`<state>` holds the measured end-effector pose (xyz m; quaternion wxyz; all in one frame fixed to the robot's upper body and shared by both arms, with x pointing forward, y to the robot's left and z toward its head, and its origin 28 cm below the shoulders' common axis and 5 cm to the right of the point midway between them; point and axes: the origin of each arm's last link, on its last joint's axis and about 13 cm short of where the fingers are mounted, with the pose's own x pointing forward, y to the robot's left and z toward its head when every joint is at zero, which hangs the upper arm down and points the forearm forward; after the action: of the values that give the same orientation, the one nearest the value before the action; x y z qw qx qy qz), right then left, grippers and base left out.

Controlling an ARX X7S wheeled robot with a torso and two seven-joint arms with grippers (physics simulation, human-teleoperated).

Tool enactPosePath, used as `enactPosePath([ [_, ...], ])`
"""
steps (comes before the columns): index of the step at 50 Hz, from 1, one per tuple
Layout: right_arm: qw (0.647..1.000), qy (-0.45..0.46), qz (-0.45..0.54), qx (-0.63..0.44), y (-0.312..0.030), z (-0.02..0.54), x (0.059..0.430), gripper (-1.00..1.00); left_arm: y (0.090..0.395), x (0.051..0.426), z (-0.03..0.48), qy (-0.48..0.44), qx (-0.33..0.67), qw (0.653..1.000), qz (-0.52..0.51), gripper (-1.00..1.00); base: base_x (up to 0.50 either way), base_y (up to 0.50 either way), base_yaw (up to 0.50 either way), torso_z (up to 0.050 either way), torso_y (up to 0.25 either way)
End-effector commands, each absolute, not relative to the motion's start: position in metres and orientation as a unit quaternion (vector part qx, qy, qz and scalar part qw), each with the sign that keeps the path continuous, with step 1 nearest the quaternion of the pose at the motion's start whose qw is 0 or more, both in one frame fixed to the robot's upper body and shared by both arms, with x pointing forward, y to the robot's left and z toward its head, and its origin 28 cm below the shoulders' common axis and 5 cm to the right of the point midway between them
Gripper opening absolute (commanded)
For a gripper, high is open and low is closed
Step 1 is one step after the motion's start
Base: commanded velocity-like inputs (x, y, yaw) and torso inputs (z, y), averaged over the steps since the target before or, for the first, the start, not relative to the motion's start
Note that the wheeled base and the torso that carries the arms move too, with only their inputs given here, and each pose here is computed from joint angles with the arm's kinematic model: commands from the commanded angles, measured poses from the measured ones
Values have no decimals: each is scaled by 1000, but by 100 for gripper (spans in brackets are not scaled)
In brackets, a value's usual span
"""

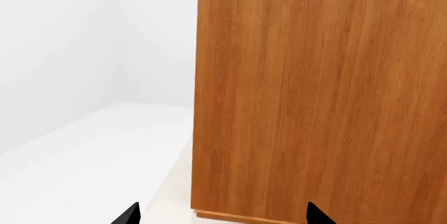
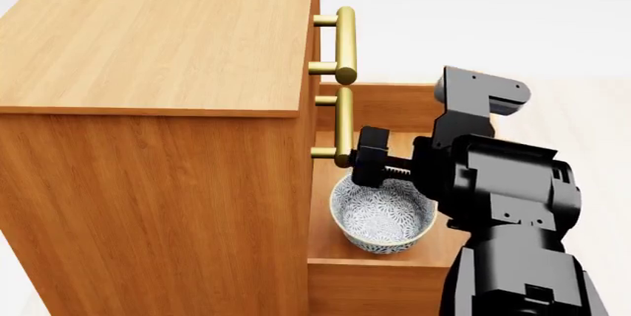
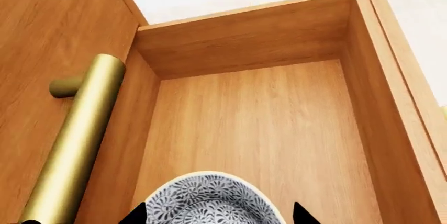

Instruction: Put the bowl in the bottom drawer of the cabinet and close it.

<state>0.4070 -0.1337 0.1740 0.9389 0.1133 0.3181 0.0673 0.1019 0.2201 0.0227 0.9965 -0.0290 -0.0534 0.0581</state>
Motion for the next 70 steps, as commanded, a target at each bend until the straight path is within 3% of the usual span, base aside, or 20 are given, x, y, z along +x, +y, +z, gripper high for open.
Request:
enactPosePath([
  [1, 945, 301, 69, 110, -134, 185, 410, 100, 220, 102, 22, -53, -29, 996, 58, 100, 0, 0, 0, 0, 0],
  [7, 948, 292, 67, 105, -136, 190, 412, 100, 220, 102, 22, -53, -30, 996, 58, 100, 0, 0, 0, 0, 0],
  [13, 961, 273, 31, 32, -140, 192, 415, 100, 220, 103, 22, -54, -30, 996, 59, 100, 0, 0, 0, 0, 0],
  [35, 971, 235, -28, 29, -169, 220, 416, 100, 220, 102, 22, -54, -29, 996, 58, 100, 0, 0, 0, 0, 0],
  [70, 981, 167, -99, 29, -216, 231, 366, 100, 220, 102, 23, -53, -30, 997, 56, 100, 0, 0, 0, 0, 0],
])
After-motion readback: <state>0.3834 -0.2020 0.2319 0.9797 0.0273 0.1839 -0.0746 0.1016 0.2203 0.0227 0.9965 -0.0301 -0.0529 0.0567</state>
